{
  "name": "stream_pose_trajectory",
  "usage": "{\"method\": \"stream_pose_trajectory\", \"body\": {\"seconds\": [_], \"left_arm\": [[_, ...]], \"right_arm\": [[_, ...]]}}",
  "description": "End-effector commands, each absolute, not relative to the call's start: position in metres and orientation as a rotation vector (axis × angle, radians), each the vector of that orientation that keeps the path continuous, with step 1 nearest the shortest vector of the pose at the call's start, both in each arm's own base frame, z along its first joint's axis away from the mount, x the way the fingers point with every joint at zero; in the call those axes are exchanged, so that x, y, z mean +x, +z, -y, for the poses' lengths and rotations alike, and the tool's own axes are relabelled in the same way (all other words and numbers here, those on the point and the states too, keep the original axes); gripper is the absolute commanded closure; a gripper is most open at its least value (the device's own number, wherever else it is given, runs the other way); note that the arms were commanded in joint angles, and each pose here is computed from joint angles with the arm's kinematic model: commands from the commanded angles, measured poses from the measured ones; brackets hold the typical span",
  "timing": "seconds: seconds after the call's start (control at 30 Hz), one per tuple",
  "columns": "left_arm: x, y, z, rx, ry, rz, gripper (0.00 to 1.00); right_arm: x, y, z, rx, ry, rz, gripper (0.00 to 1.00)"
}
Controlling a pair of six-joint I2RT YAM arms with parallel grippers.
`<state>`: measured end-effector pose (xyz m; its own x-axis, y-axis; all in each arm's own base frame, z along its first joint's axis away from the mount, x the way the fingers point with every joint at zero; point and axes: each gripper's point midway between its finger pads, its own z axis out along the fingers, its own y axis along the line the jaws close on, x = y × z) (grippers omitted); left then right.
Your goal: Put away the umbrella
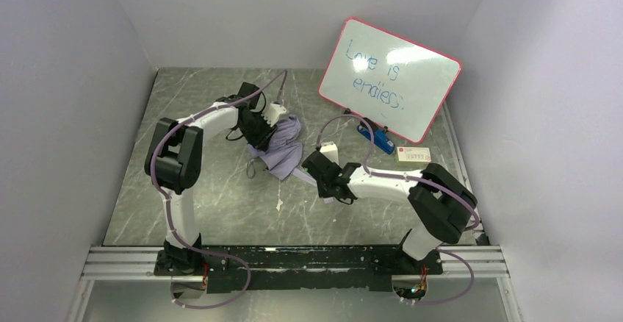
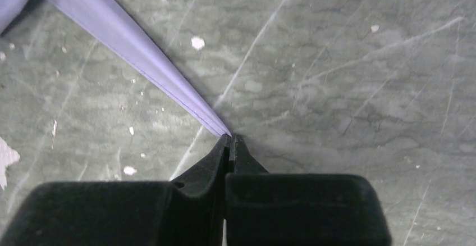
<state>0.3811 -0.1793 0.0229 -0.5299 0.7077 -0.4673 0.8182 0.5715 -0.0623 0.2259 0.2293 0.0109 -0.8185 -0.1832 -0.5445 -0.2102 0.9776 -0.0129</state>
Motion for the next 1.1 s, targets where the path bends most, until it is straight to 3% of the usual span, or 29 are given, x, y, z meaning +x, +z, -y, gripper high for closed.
{"method": "stream_pose_trajectory", "body": {"seconds": [0.0, 1.07], "left_arm": [[0.398, 0.017, 0.144, 1.166, -0.249, -2.495, 0.95], [0.459, 0.020, 0.118, 0.986, 0.001, -2.483, 0.95]], "right_arm": [[0.153, -0.023, -0.168, -0.429, -0.144, -2.856, 1.00], [0.074, -0.028, -0.154, -0.585, -0.128, -3.116, 1.00]]}}
